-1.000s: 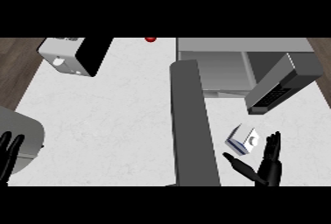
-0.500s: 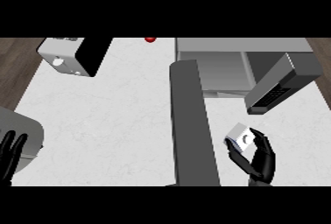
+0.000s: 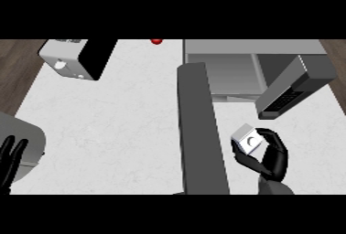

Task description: Pick up the milk, place it into the microwave and close the microwave

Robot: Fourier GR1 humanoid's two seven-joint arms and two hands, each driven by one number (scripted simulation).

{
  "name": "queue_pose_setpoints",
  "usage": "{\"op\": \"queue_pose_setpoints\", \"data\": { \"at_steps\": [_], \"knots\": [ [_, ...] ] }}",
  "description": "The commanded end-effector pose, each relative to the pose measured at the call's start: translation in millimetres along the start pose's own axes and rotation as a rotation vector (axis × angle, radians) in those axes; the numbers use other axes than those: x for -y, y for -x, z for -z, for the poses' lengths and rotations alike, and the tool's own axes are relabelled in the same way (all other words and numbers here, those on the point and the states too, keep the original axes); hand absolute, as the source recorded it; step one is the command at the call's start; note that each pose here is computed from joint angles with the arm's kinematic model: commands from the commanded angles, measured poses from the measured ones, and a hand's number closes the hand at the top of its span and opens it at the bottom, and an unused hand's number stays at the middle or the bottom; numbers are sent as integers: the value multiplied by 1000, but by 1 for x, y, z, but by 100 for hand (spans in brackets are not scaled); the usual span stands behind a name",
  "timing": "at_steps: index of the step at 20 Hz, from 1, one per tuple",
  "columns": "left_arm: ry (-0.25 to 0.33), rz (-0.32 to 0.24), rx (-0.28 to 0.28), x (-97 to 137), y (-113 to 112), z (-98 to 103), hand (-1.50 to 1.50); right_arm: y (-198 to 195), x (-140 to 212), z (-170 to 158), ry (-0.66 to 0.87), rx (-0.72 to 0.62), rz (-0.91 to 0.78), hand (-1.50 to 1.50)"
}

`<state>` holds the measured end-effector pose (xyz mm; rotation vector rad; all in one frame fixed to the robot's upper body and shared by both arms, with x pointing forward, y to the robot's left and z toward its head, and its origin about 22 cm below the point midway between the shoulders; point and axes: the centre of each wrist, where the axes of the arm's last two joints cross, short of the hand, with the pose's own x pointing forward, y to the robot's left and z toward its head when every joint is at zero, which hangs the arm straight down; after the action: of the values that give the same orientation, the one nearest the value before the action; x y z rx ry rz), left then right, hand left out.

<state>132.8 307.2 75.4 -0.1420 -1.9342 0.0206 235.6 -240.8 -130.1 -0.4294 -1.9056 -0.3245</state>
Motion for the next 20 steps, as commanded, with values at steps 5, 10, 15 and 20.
{"op": "queue_pose_setpoints", "data": {
  "at_steps": [5,10,15,20],
  "knots": [
    [-2,-25,9,-1,10,-5,-150,-18,55,50,-429,49,166,150],
    [-5,-6,13,-16,-1,-3,-150,-39,57,55,-497,36,254,150],
    [-16,-5,-29,-10,9,-5,-150,-49,-3,62,-518,110,196,150],
    [-13,-24,-29,-10,25,9,-150,-79,2,81,-513,117,99,150]
  ]
}}
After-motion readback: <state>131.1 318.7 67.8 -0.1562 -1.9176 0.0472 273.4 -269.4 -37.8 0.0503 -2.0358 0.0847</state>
